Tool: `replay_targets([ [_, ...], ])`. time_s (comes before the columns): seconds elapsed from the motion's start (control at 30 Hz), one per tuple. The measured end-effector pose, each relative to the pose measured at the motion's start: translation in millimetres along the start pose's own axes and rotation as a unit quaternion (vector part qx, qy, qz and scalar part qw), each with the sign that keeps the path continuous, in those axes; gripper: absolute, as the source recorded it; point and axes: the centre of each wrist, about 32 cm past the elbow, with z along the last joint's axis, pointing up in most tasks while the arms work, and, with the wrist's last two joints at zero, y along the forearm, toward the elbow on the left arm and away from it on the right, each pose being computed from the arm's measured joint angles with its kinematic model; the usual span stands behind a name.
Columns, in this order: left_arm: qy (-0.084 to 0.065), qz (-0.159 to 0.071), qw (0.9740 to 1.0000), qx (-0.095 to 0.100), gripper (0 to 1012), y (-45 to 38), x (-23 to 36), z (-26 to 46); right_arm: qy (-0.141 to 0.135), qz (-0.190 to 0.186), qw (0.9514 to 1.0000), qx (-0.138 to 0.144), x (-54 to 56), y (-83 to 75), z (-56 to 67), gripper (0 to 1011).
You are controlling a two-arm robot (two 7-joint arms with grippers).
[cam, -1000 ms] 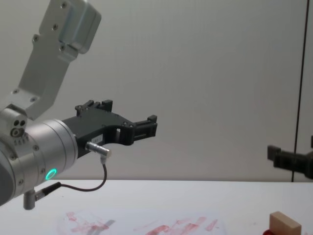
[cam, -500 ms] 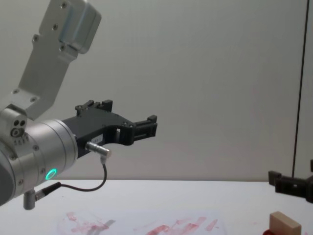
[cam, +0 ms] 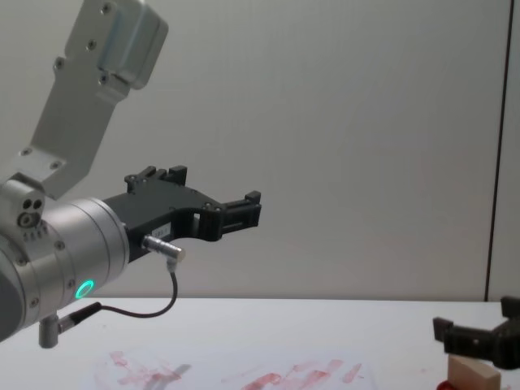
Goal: Use the one hand to pick up the stamp and affix it onto the A4 paper.
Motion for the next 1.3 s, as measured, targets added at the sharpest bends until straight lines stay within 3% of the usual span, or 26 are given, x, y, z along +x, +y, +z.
replay_targets([
  [0.63,0.000,0.000,1.0000,0.000,1002,0.0,0.0,0.0,-0.004,0.002,0.9992,-0.040,-0.4,4.0,-15.2,995],
  [1.03,0.000,0.000,1.0000,0.000,1002,0.0,0.0,0.0,0.002,-0.001,0.9986,-0.052,4.5,7.8,-22.4,686],
  [1.3,0.000,0.000,1.0000,0.000,1002,0.0,0.0,0.0,0.010,0.002,0.9986,-0.053,7.6,10.6,-26.7,426],
])
